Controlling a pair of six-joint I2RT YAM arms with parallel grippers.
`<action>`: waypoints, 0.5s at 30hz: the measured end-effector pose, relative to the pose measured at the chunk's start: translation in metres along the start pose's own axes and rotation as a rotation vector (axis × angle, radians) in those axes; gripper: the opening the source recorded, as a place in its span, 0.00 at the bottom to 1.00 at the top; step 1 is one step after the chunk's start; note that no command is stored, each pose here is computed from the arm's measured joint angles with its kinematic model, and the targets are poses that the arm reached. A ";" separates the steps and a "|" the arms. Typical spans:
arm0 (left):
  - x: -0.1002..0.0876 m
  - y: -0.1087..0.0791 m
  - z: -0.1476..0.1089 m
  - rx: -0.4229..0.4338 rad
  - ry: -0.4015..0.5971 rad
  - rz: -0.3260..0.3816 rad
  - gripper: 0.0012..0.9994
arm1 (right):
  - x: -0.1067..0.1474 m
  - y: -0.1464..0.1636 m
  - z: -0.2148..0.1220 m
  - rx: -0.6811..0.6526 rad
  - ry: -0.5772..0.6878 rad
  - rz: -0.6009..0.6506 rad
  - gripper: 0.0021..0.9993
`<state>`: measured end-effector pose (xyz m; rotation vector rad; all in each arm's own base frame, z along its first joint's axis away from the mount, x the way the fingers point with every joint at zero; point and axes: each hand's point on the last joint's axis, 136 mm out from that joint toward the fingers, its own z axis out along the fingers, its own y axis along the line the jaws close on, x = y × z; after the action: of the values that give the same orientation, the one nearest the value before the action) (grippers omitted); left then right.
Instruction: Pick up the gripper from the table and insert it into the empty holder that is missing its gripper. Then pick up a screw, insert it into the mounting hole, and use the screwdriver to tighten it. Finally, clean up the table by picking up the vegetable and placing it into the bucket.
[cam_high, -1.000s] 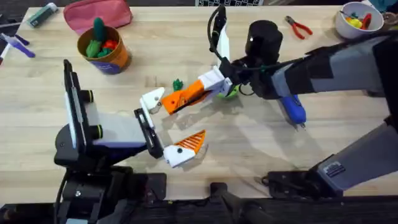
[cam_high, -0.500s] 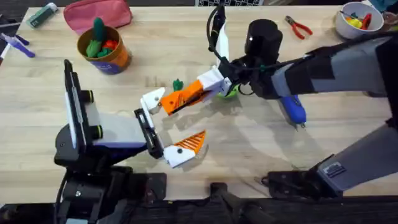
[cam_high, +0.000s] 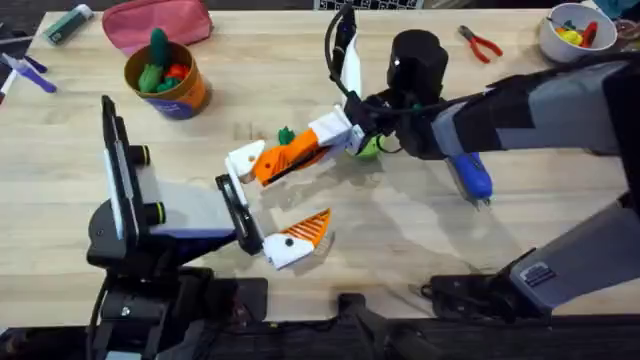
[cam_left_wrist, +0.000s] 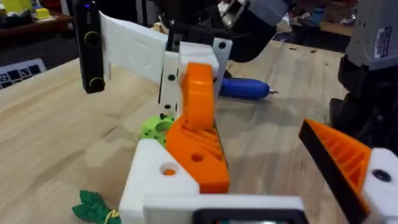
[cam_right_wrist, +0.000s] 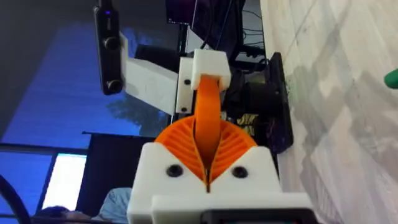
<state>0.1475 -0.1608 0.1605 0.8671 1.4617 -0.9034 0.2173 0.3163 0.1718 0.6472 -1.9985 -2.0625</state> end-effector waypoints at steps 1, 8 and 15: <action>0.000 0.000 0.000 0.000 0.000 0.000 0.99 | -0.001 0.000 0.000 0.001 -0.003 0.000 0.01; 0.000 0.000 0.000 0.000 0.000 0.001 0.99 | -0.005 0.000 0.002 0.005 -0.014 0.015 0.01; 0.000 0.001 0.000 -0.007 -0.001 0.012 0.99 | -0.013 0.001 0.005 0.004 -0.010 0.008 0.01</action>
<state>0.1486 -0.1603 0.1608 0.8691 1.4569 -0.8893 0.2264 0.3259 0.1750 0.6292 -2.0083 -2.0616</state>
